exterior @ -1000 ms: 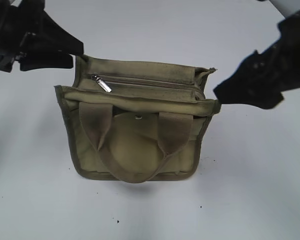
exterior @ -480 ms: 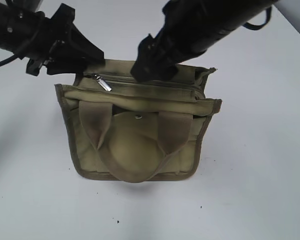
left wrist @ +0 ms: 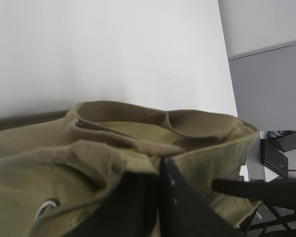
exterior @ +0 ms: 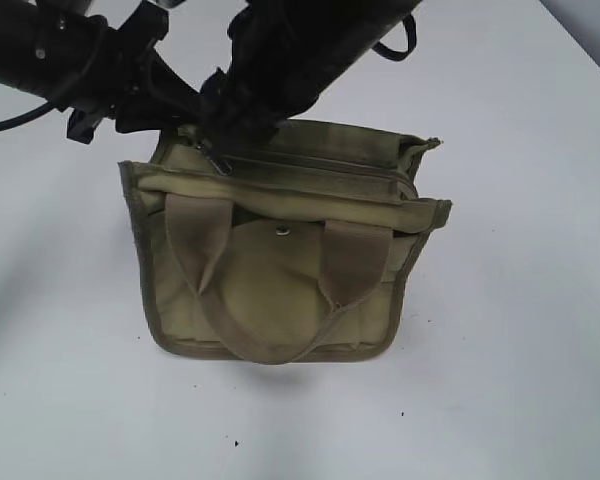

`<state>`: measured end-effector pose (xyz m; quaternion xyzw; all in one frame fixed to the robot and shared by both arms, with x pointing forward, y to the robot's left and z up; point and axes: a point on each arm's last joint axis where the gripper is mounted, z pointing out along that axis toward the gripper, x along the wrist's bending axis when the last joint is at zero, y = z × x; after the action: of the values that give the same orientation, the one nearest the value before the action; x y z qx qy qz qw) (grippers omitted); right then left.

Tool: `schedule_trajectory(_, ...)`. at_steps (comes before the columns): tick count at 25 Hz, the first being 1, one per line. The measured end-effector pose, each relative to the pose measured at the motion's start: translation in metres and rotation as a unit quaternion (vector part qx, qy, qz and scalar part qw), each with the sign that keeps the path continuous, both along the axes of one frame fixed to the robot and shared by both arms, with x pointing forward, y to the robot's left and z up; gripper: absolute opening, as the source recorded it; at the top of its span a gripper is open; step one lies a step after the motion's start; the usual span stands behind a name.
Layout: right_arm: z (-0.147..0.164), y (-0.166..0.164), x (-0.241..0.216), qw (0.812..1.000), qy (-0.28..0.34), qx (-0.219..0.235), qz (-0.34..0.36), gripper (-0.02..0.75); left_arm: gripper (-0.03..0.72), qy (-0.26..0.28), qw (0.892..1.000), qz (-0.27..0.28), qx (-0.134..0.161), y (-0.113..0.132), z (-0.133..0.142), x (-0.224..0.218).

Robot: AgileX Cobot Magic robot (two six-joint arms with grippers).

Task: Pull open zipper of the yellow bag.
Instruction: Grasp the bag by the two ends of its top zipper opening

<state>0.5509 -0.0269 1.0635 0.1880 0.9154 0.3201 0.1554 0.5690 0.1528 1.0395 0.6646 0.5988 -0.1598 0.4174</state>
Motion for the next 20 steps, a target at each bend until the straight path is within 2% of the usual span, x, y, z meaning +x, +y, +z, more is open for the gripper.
schedule_trajectory(12, -0.007, 0.004, 0.001, 1.000, 0.014, 0.006, 0.003, 0.383, 0.031, 0.001, 1.000, 0.001, -0.002, 0.000, 0.000, 0.000)
schedule_trajectory(17, -0.022, 0.007, 0.005, 1.000, 0.029, -0.008, 0.004, 0.382, 0.029, 0.001, 1.000, 0.002, -0.002, 0.000, 0.000, 0.001)
schedule_trajectory(20, -0.029, 0.008, 0.008, 0.999, 0.031, -0.020, 0.007, 0.337, 0.029, 0.004, 1.000, 0.003, -0.001, 0.000, -0.003, 0.002)
